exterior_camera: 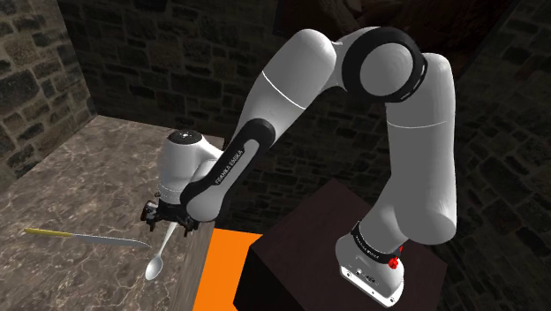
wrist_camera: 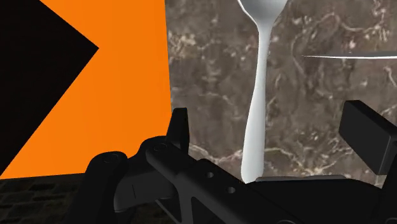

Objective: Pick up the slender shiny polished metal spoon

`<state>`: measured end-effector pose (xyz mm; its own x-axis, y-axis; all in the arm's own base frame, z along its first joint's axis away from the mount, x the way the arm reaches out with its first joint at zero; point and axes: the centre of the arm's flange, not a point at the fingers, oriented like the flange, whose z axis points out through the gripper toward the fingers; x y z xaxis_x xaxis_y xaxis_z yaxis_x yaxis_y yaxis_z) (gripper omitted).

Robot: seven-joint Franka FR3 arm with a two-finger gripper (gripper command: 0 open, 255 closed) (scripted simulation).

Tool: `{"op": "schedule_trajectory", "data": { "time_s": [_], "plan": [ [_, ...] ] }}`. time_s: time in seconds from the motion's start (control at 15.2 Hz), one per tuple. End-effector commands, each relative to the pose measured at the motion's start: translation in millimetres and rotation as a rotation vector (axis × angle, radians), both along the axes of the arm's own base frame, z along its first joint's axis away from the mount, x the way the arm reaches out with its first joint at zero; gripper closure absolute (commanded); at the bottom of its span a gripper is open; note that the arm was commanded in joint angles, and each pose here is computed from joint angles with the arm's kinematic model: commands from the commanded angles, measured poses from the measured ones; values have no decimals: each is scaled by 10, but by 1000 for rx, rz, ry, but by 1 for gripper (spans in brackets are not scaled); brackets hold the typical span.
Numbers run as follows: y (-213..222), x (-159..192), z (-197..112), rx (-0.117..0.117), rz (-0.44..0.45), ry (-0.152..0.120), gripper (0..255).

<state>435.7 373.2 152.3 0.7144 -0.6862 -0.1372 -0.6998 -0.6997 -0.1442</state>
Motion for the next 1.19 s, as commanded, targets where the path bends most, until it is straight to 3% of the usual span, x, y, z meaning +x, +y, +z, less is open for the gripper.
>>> {"op": "schedule_trajectory", "data": {
  "time_s": [0.0, 0.59, 0.66, 1.12],
  "plan": [
    [118, 88, -97, 8, -27, -1, 0],
    [118, 88, -497, 8, -27, -1, 0],
    [118, 84, -493, 8, -27, -1, 255],
    [116, 78, -493, 8, -27, -1, 255]
  ]
}}
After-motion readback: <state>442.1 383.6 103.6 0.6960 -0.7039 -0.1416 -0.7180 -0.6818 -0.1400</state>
